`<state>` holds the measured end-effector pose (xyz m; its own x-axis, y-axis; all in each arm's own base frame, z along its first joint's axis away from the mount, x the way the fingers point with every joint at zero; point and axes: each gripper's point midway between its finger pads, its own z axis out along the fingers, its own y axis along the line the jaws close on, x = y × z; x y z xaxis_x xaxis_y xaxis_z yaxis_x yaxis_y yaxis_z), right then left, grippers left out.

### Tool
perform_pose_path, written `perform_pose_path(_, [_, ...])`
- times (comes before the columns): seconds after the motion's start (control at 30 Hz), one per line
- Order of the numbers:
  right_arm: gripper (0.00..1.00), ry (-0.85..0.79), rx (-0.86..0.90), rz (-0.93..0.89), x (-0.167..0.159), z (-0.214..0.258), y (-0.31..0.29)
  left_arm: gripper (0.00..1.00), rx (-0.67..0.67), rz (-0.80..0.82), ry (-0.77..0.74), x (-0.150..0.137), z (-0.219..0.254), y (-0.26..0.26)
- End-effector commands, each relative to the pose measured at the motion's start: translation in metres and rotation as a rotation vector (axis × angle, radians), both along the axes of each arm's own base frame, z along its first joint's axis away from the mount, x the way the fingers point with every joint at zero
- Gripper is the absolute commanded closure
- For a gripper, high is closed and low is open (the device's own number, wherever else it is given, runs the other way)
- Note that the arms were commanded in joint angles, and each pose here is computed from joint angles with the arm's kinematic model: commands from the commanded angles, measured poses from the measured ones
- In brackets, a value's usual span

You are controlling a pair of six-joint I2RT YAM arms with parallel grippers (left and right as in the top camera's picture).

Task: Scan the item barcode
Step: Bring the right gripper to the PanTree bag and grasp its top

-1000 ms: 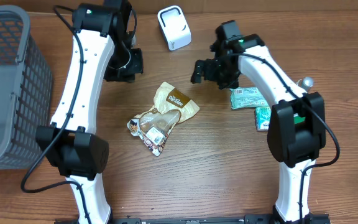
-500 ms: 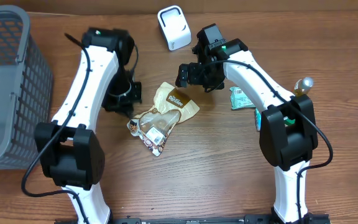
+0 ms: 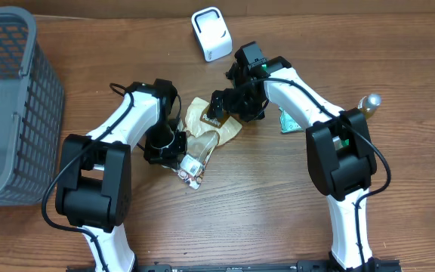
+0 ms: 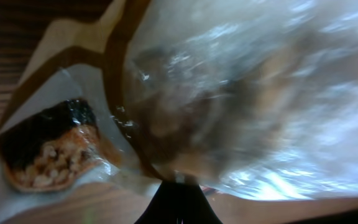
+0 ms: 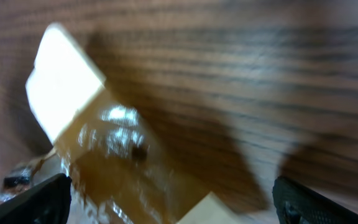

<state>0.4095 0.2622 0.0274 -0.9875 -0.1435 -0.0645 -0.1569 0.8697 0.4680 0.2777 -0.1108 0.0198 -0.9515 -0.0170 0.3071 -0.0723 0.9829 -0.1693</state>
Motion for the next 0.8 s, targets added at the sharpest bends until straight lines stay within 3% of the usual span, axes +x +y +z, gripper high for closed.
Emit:
perform_pose_path(0.0, [0.06,0.054,0.106,0.088,-0.016,-0.003,0.017,0.96,0.0,0.015,0.011,-0.006,-0.008,-0.002])
perform_pose_path(0.63, [0.25,0.116,0.147,0.196,-0.06,-0.026,0.043,0.96,0.003,0.012,-0.005,-0.003,-0.011,-0.001])
perform_pose_path(0.77, [0.38,0.097,0.154,0.233,-0.067,-0.026,0.057,0.96,0.003,0.013,-0.005,-0.003,-0.011,-0.001])
